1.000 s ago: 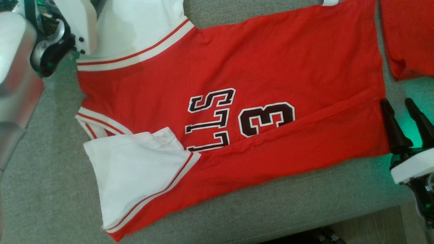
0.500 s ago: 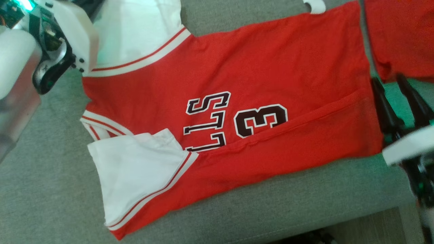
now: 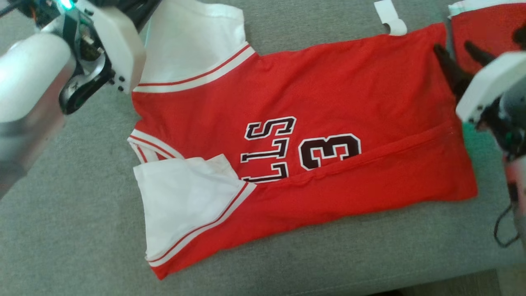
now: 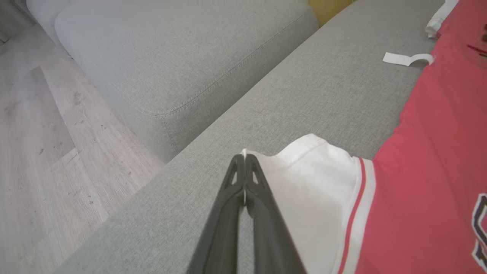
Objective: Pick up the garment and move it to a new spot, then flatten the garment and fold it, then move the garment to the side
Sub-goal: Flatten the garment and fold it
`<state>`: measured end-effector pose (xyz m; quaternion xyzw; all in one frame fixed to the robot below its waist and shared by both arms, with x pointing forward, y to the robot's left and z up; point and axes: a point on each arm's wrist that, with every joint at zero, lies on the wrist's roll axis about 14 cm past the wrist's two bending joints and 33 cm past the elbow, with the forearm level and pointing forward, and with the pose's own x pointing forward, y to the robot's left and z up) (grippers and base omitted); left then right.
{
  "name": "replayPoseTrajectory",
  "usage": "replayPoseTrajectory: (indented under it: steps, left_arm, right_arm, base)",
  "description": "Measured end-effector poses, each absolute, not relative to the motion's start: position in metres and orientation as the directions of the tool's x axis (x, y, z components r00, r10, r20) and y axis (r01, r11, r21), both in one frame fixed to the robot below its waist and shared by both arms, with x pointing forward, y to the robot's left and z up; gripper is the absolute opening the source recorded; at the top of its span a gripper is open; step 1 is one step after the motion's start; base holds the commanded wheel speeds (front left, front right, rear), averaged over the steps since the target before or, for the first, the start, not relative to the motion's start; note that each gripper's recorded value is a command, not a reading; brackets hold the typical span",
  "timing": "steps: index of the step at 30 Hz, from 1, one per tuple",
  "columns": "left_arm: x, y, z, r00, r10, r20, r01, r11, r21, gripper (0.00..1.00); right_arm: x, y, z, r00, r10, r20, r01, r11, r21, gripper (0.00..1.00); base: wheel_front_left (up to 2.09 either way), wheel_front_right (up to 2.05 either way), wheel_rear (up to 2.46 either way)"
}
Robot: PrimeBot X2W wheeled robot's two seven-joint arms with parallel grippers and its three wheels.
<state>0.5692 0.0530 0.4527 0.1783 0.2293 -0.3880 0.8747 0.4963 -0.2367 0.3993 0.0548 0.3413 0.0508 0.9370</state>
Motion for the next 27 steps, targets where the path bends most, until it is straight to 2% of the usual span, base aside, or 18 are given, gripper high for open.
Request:
replayPoseTrajectory:
  steps: [5, 11, 17, 20, 23, 24, 25, 27]
  left_arm:
    - [0.57, 0.056, 0.452, 0.593, -0.597, -0.54, 0.763, 0.63, 0.142, 0.0]
    - [0.567, 0.062, 0.445, 0.589, -0.594, -0.548, 0.764, 0.631, 0.136, 0.0]
    - [0.567, 0.065, 0.444, 0.594, -0.589, -0.547, 0.758, 0.639, 0.135, 0.0]
    - [0.568, 0.068, 0.444, 0.598, -0.584, -0.549, 0.754, 0.642, 0.139, 0.0]
    - [0.568, 0.069, 0.443, 0.6, -0.582, -0.549, 0.752, 0.644, 0.14, 0.0]
    - [0.567, 0.069, 0.443, 0.601, -0.582, -0.548, 0.752, 0.644, 0.141, 0.0]
    - [0.567, 0.069, 0.443, 0.6, -0.581, -0.549, 0.752, 0.644, 0.141, 0.0]
    - [0.567, 0.07, 0.442, 0.6, -0.579, -0.552, 0.752, 0.644, 0.141, 0.0]
  right_arm:
    - [0.516, -0.237, 0.391, 0.732, 0.122, -0.671, -0.052, 0.991, 0.123, 1.0]
    - [0.521, -0.229, 0.373, 0.681, 0.133, -0.72, -0.054, 0.99, 0.131, 1.0]
    - [0.533, -0.22, 0.376, 0.692, 0.149, -0.707, -0.074, 0.988, 0.136, 1.0]
    - [0.536, -0.22, 0.375, 0.693, 0.147, -0.705, -0.085, 0.989, 0.123, 0.81]
    - [0.536, -0.221, 0.374, 0.691, 0.145, -0.708, -0.084, 0.989, 0.121, 0.48]
    - [0.536, -0.221, 0.373, 0.69, 0.144, -0.71, -0.084, 0.989, 0.119, 0.42]
    - [0.535, -0.222, 0.371, 0.688, 0.142, -0.712, -0.084, 0.99, 0.116, 0.25]
    - [0.534, -0.222, 0.368, 0.682, 0.138, -0.718, -0.086, 0.99, 0.109, 0.0]
  base:
    - [0.0, 0.0, 0.0]
    - [0.0, 0.0, 0.0]
    - [0.0, 0.0, 0.0]
    - [0.0, 0.0, 0.0]
    - [0.0, 0.0, 0.0]
    - [0.0, 0.0, 0.0]
    - [0.0, 0.0, 0.0]
    - [0.0, 0.0, 0.0]
